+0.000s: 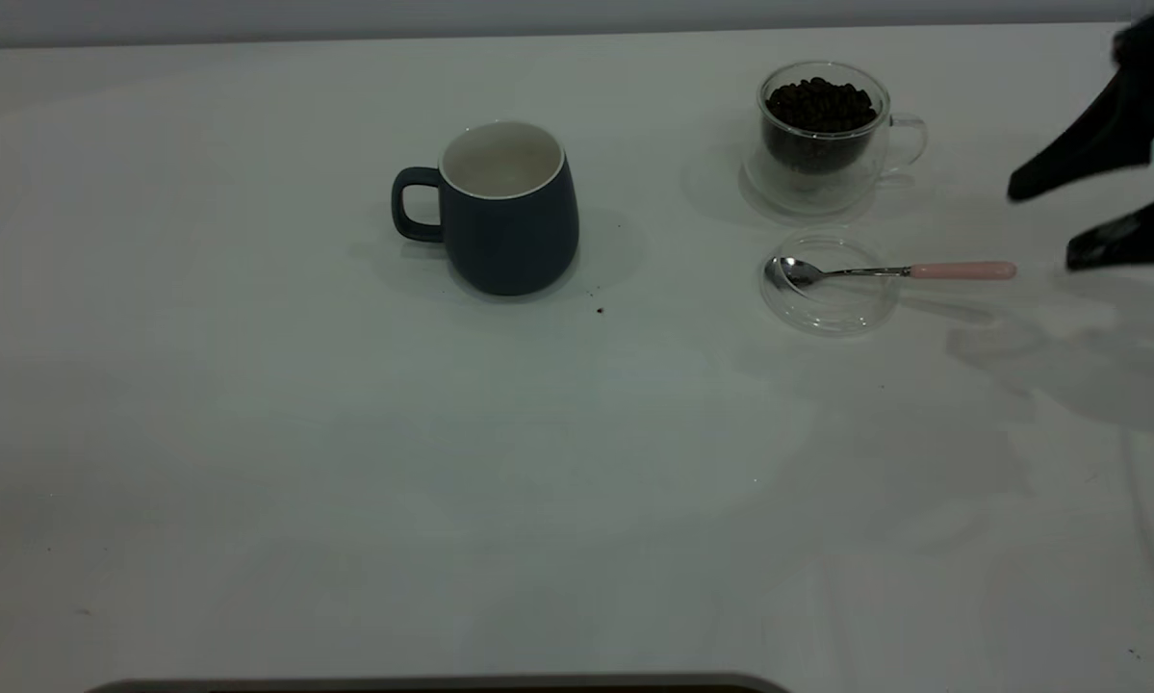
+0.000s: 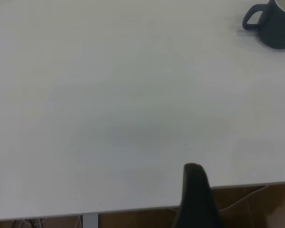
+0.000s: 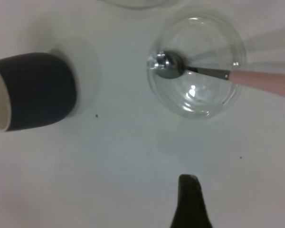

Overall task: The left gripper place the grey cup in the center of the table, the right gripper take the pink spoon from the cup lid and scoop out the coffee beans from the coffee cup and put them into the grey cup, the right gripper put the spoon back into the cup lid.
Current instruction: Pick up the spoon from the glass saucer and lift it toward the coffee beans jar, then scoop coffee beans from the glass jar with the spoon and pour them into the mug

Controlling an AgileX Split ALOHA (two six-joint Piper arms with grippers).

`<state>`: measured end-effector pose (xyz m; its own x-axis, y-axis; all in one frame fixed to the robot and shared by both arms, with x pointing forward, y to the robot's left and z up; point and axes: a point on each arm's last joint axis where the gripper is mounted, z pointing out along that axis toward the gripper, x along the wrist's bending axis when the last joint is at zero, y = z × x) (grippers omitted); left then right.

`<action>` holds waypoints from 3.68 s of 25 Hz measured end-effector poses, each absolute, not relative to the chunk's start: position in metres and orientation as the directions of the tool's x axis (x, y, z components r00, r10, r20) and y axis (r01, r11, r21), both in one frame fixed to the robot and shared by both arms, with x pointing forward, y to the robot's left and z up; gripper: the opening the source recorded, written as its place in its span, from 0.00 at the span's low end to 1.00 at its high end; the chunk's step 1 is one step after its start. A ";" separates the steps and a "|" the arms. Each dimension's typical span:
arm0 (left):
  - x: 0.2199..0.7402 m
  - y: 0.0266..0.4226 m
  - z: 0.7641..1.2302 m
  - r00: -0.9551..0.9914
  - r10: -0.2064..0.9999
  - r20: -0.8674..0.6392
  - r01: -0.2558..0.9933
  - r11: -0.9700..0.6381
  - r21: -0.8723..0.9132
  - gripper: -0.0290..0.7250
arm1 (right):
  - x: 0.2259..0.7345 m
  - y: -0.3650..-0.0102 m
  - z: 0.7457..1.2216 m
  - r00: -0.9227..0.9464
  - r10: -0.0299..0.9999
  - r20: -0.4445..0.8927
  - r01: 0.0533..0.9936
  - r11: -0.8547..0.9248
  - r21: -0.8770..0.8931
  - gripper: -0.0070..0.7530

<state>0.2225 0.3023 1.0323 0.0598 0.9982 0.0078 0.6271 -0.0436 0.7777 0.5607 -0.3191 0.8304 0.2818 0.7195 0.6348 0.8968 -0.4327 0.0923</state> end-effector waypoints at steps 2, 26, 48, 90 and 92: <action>0.222 0.302 1.032 0.060 0.998 0.008 0.627 -0.044 0.778 0.79 | 0.560 -0.321 0.815 0.300 0.707 0.641 0.891 -0.448 0.077 0.79; 0.222 0.302 1.032 0.059 0.998 0.007 0.627 -0.043 0.778 0.79 | 0.572 -0.338 0.749 0.203 0.609 0.767 0.869 -0.472 0.145 0.79; 0.222 0.302 1.032 0.060 0.998 0.008 0.627 -0.044 0.778 0.79 | 0.590 -0.315 0.749 0.122 0.580 0.805 0.903 -0.402 0.153 0.62; 0.222 0.302 1.032 0.059 0.998 0.007 0.628 -0.043 0.777 0.79 | 0.674 -0.312 0.868 -0.178 0.836 0.520 0.863 -0.121 0.490 0.14; 0.222 0.302 1.032 0.059 0.998 0.007 0.628 -0.043 0.777 0.79 | 0.676 -0.310 0.863 -0.179 0.843 0.508 0.858 -0.119 0.499 0.14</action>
